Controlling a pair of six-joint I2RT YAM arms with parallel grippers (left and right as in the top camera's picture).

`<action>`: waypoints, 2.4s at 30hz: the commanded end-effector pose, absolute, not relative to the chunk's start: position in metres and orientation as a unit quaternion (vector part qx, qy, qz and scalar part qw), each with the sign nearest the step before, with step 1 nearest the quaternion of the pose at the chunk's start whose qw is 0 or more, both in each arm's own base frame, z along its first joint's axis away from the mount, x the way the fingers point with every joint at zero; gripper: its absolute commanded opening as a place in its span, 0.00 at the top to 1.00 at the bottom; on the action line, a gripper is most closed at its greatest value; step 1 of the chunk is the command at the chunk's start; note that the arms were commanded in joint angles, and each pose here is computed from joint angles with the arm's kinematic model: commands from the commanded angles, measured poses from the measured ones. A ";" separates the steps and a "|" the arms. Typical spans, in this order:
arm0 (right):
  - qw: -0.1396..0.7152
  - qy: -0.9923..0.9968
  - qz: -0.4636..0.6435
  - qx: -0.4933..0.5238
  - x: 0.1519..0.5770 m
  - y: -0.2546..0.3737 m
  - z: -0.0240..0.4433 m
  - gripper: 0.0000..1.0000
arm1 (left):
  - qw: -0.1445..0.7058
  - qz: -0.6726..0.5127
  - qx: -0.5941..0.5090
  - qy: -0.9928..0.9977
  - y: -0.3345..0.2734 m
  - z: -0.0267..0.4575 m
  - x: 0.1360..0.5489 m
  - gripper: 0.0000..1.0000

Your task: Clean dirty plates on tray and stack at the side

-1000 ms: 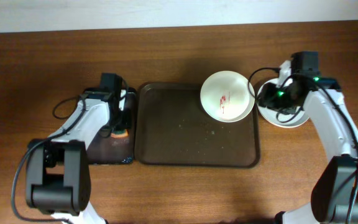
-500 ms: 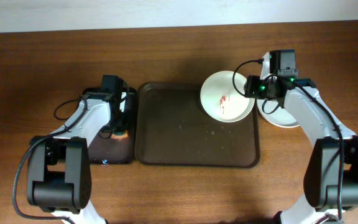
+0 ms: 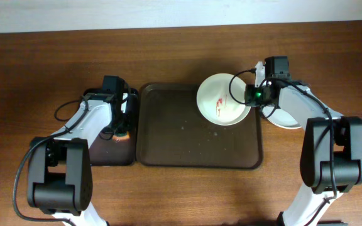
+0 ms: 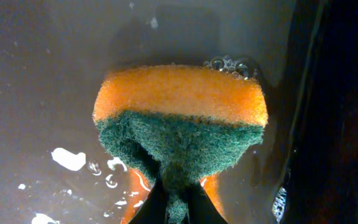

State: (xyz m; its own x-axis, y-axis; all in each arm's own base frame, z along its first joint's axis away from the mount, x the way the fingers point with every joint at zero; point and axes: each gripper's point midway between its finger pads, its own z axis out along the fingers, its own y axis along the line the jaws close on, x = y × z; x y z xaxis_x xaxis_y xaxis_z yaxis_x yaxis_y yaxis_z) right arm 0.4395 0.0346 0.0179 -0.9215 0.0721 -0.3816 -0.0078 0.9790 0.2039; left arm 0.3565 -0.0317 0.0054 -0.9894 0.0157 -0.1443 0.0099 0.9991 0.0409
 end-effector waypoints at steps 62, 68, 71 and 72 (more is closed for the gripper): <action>0.039 0.985 0.165 0.026 0.352 0.130 0.005 0.96 | 0.345 -0.019 -0.009 0.938 -0.033 0.204 0.370 1.00; 0.040 0.985 0.166 0.026 0.352 0.130 0.005 0.96 | 0.406 -0.026 -0.010 0.914 -0.034 0.240 0.372 1.00; 0.041 0.985 0.166 0.026 0.353 0.130 0.005 0.96 | 0.438 -0.030 -0.011 0.898 -0.033 0.261 0.371 1.00; 0.041 0.985 0.166 0.026 0.353 0.130 0.005 0.96 | 0.444 -0.031 -0.011 0.895 -0.033 0.264 0.371 1.00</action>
